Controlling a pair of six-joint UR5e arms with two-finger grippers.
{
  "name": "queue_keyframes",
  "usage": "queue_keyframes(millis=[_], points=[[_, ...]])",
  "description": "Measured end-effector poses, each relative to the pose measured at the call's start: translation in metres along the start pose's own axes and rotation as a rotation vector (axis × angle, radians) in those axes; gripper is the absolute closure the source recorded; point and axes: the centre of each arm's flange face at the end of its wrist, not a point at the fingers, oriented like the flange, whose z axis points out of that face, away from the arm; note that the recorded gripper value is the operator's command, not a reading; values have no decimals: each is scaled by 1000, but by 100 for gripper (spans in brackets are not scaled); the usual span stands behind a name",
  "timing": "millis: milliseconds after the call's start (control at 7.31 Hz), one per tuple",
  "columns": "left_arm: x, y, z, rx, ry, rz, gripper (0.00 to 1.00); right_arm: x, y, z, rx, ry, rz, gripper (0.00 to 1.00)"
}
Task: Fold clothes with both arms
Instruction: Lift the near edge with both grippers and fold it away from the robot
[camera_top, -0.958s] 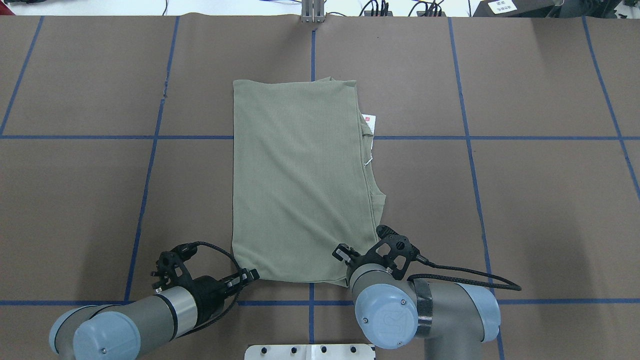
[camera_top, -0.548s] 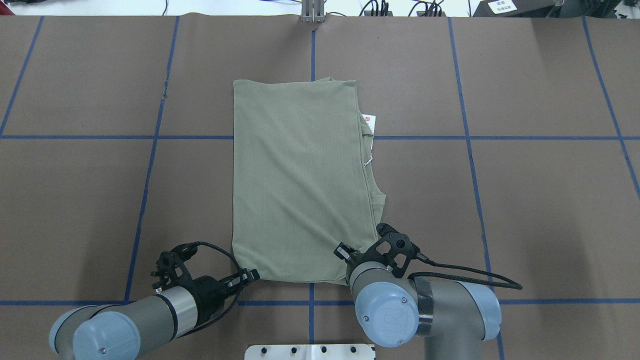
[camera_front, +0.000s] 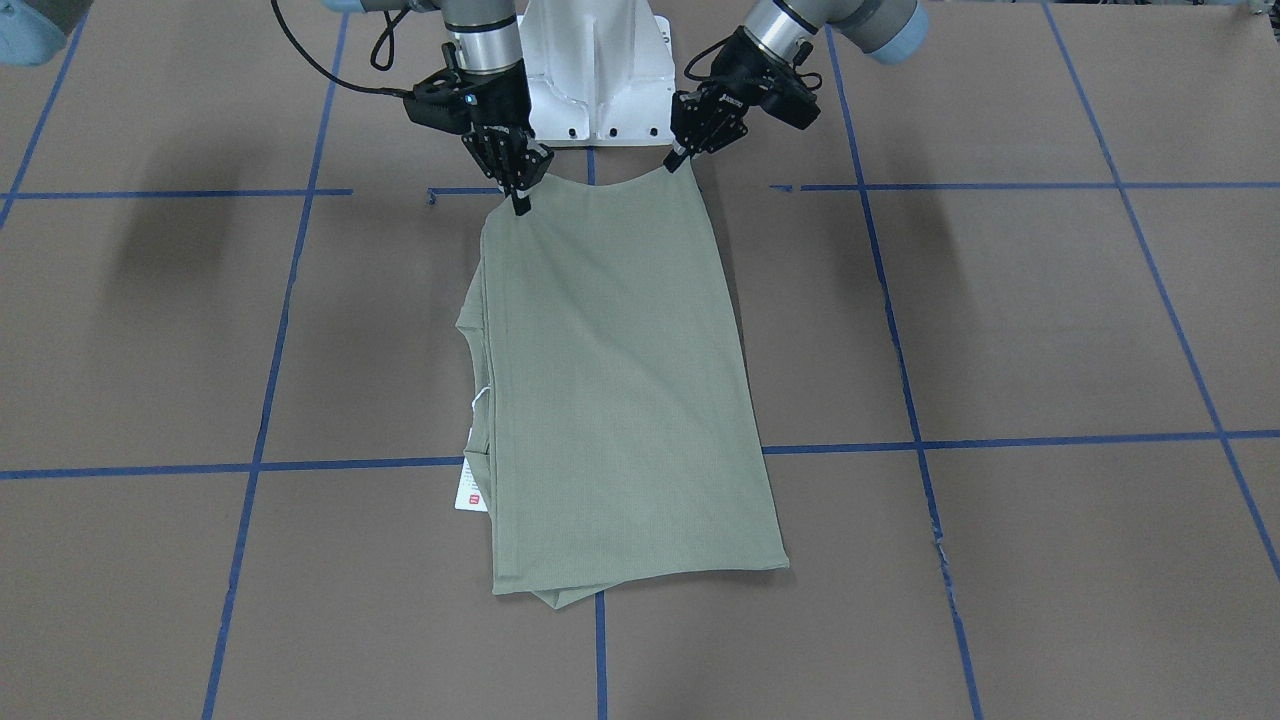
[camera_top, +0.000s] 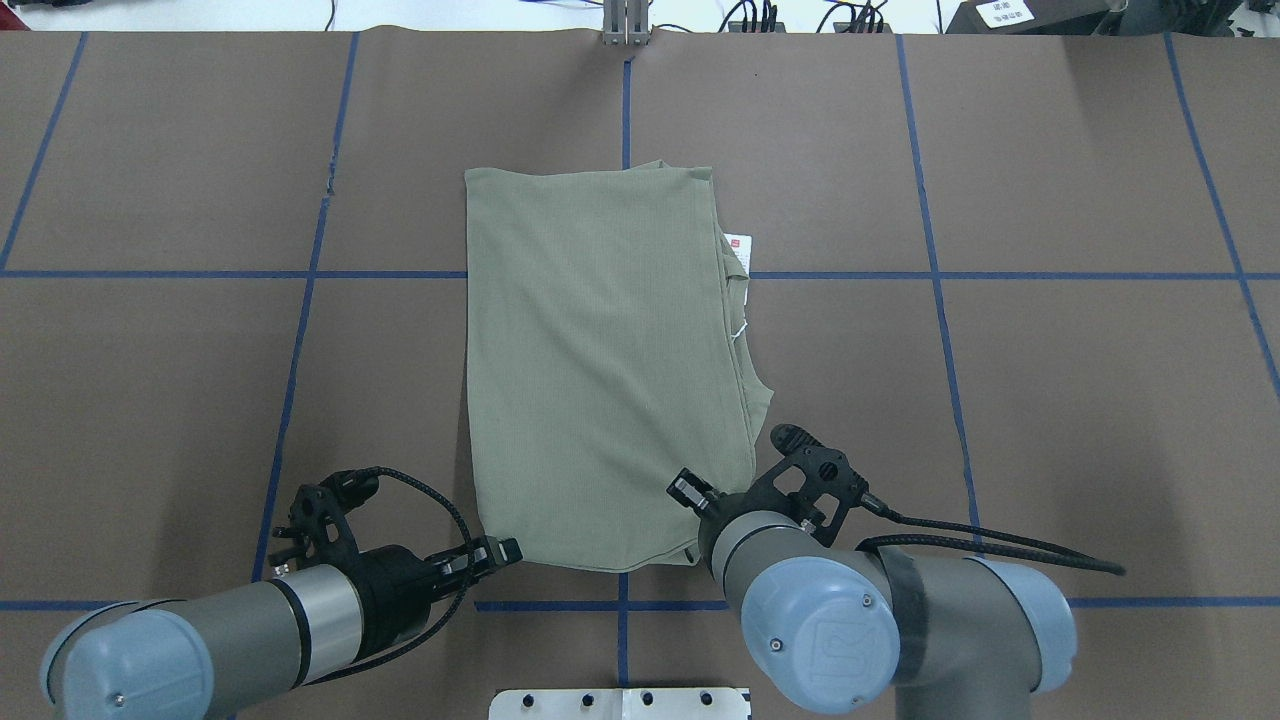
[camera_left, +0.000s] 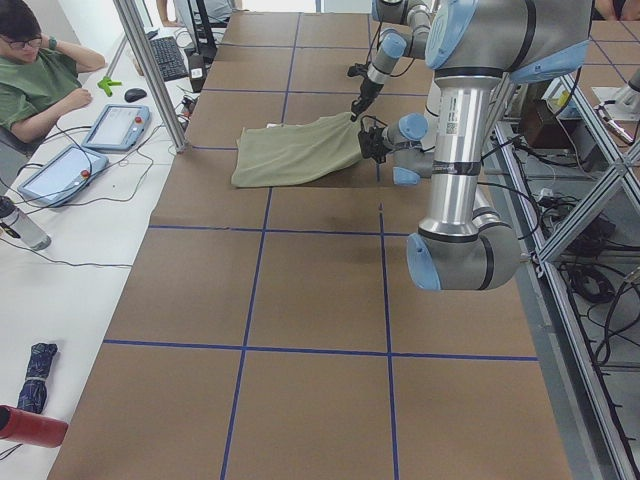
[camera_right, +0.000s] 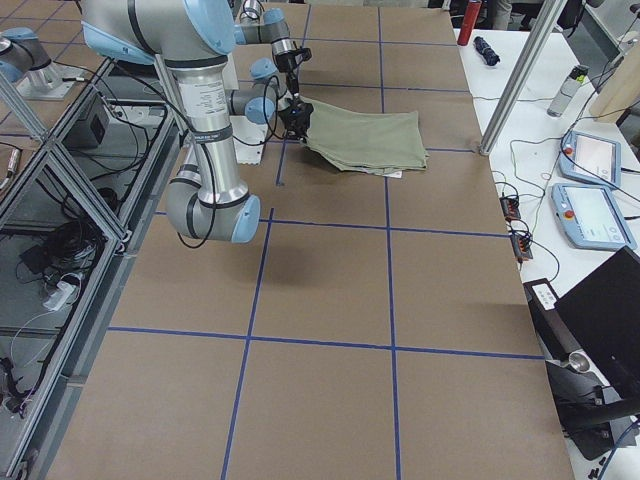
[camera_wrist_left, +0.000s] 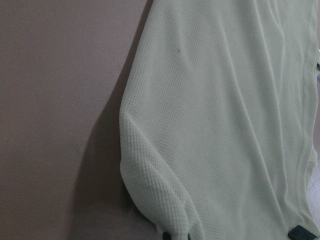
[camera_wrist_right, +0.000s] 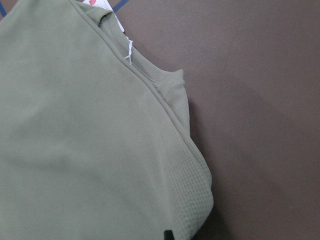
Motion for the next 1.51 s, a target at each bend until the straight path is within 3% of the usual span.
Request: queue_keyframes(millis=[274, 411, 548, 684, 958, 1232, 1506], points=[[57, 4, -69, -73, -2, 0, 100, 3, -4, -84, -51, 2, -2, 100], [72, 3, -91, -91, -8, 0, 100, 4, -6, -108, -71, 4, -5, 100], [78, -1, -99, -94, -17, 1, 100, 3, -4, -111, -73, 14, -13, 100], [75, -6, -93, -79, -40, 7, 100, 0, -2, -99, -53, 30, -23, 100], [60, -29, -41, -5, -110, 65, 100, -18, -11, -42, 9, 33, -36, 100], [53, -70, 15, 84, -173, 139, 100, -37, -35, 9, 58, 24, -52, 100], [60, -113, 41, 155, -204, 182, 100, -66, -61, 37, 88, 43, -57, 100]])
